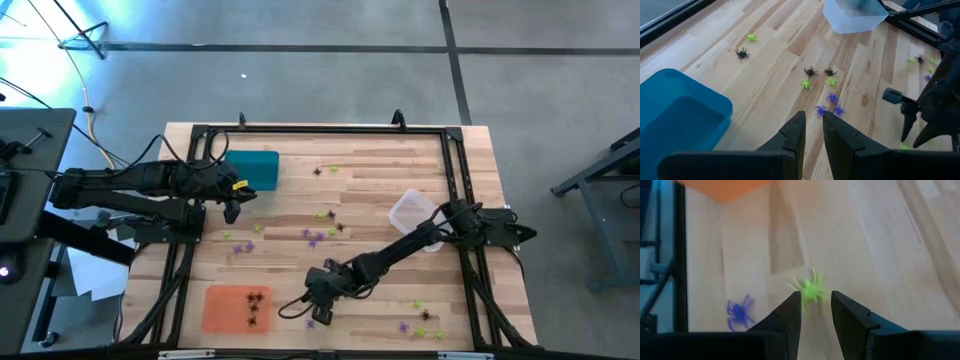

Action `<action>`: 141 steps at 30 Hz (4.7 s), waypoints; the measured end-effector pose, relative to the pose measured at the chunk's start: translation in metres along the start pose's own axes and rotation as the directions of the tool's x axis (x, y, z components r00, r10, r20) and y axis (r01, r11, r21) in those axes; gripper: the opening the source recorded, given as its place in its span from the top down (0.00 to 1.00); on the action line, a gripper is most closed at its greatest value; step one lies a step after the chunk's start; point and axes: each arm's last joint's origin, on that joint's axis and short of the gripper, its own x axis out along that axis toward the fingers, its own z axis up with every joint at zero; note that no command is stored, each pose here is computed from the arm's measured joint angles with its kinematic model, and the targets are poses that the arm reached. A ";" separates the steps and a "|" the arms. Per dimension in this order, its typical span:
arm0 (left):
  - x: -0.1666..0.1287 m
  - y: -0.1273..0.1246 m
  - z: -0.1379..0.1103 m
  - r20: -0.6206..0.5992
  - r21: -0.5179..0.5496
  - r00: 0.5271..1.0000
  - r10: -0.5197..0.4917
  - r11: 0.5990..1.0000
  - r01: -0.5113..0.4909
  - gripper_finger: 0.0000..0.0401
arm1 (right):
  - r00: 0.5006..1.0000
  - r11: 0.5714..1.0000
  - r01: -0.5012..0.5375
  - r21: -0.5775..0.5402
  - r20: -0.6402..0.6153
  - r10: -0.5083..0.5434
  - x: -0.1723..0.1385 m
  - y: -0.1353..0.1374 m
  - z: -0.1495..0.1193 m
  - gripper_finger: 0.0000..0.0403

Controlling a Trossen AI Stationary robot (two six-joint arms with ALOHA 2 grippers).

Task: Sort Halloween decoration
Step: Put the green spider toy into the blue bin

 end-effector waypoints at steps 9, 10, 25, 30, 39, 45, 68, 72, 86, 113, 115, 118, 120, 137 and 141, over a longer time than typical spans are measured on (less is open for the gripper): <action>0.000 0.000 0.000 -0.002 -0.001 1.000 -0.004 1.000 0.004 0.87 | 1.000 1.000 -0.002 0.026 -0.010 0.002 0.014 -0.003 -0.006 0.74; 0.000 0.000 0.000 -0.002 -0.004 1.000 -0.005 1.000 0.005 0.87 | 1.000 1.000 -0.004 0.027 -0.013 0.004 0.016 -0.003 -0.007 0.74; 0.000 0.000 0.000 -0.003 -0.007 1.000 -0.005 1.000 0.005 0.87 | 0.999 1.000 -0.011 0.008 -0.030 0.011 0.018 -0.006 -0.008 0.98; 0.000 0.000 0.000 -0.003 -0.008 1.000 -0.005 1.000 0.005 0.87 | 0.999 0.999 -0.021 -0.034 -0.036 0.020 0.014 -0.009 -0.003 1.00; 0.000 0.000 0.000 -0.002 -0.009 1.000 -0.005 1.000 0.005 0.87 | 1.000 0.993 0.013 -0.113 -0.009 -0.014 -0.017 -0.017 0.021 1.00; 0.000 -0.002 0.004 0.038 -0.016 0.999 -0.023 1.000 0.024 0.87 | 0.993 0.982 0.111 -0.156 0.055 -0.103 -0.054 -0.026 0.044 1.00; 0.060 -0.032 0.034 0.136 0.167 0.952 -0.276 0.953 0.252 0.72 | 0.844 0.844 0.469 -0.260 0.412 -0.343 -0.157 -0.077 0.118 1.00; 0.070 -0.032 0.032 0.105 0.169 0.960 -0.260 0.956 0.241 0.70 | 0.819 0.817 0.514 -0.262 0.434 -0.376 -0.159 -0.081 0.122 1.00; 0.089 -0.035 0.033 0.112 0.183 0.962 -0.248 0.957 0.225 0.66 | 0.800 0.819 0.506 -0.271 0.501 -0.329 -0.161 -0.076 0.128 1.00; 0.090 -0.035 0.033 0.100 0.158 0.960 -0.261 0.957 0.244 0.99 | 0.808 0.826 0.483 -0.290 0.511 -0.293 -0.161 -0.064 0.125 0.92; 0.090 -0.035 0.033 0.101 0.157 0.960 -0.261 0.957 0.244 1.00 | 0.808 0.825 0.486 -0.288 0.509 -0.298 -0.163 -0.066 0.126 0.86; 0.090 -0.035 0.033 0.106 0.131 0.961 -0.256 0.961 0.242 1.00 | 0.804 0.817 0.502 -0.286 0.503 -0.318 -0.167 -0.067 0.125 0.77; 0.089 -0.035 0.034 0.114 0.121 0.963 -0.244 0.965 0.230 1.00 | 0.798 0.802 0.527 -0.282 0.490 -0.352 -0.177 -0.067 0.122 0.73; 0.057 0.077 0.044 -0.124 0.040 0.901 0.416 0.909 -0.414 1.00 | 0.798 0.798 0.602 -0.024 0.009 -0.602 -0.245 -0.079 0.050 0.69; 0.057 0.116 0.036 -0.275 -0.029 0.840 0.468 0.869 -0.494 0.99 | 0.787 0.789 0.613 -0.041 -0.054 -0.614 -0.238 -0.079 0.035 0.69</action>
